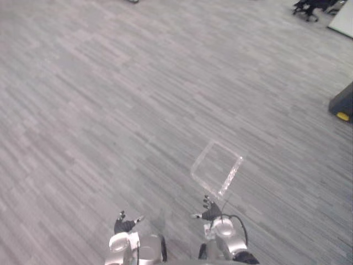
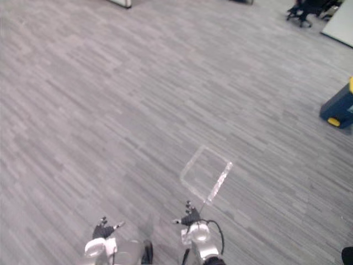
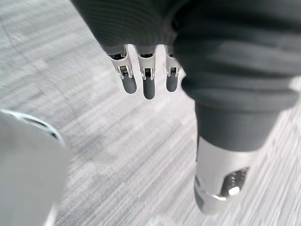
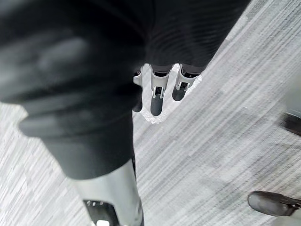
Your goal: Organize the slippers on the shoe rack
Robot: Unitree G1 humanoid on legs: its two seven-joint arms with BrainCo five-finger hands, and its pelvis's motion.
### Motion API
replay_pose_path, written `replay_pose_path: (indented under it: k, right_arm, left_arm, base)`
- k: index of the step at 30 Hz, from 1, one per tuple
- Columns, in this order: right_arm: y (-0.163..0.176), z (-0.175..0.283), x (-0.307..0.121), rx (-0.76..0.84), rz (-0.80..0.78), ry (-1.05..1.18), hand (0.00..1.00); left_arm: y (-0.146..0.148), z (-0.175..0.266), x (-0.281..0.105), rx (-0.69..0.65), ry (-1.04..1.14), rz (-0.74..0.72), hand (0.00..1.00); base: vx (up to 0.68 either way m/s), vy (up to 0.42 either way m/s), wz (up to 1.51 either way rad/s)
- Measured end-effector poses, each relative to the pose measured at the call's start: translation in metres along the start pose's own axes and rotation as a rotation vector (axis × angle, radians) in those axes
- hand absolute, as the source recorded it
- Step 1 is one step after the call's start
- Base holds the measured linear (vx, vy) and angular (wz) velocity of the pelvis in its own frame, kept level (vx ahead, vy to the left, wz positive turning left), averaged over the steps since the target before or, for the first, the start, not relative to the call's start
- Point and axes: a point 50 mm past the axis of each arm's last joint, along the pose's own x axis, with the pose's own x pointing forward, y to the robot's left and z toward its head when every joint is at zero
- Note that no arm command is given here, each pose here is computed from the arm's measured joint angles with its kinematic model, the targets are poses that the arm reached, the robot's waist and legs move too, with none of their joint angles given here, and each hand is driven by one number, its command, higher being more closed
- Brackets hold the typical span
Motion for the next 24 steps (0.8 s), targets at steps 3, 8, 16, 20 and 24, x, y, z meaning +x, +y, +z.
replay_pose_path:
  k: [3,8,16,20,24]
  right_arm:
    - [-0.001,-0.012,-0.001,-0.012,0.002,0.055,0.00]
    - [-0.004,-0.019,-0.002,-0.046,-0.004,0.074,0.00]
    - [0.000,-0.024,-0.006,0.047,-0.015,0.097,0.00]
    - [-0.001,-0.030,-0.007,0.054,-0.027,0.120,0.00]
    - [-0.001,-0.033,-0.007,0.047,-0.025,0.142,0.00]
  left_arm:
    - [0.003,-0.007,0.000,0.029,0.025,0.003,0.00]
    - [0.006,-0.017,-0.003,0.074,0.053,-0.012,0.00]
    - [0.000,-0.011,-0.006,-0.008,0.023,-0.002,0.00]
    - [0.000,-0.007,-0.007,-0.027,-0.005,0.004,0.00]
    - [-0.002,-0.009,-0.008,-0.053,0.005,0.001,0.00]
  base:
    - [0.35,-0.003,-0.21]
    - [0.47,-0.122,0.15]
    - [0.52,-0.122,-0.82]
    - [0.43,0.098,-1.30]
    - [0.40,0.292,-1.28]
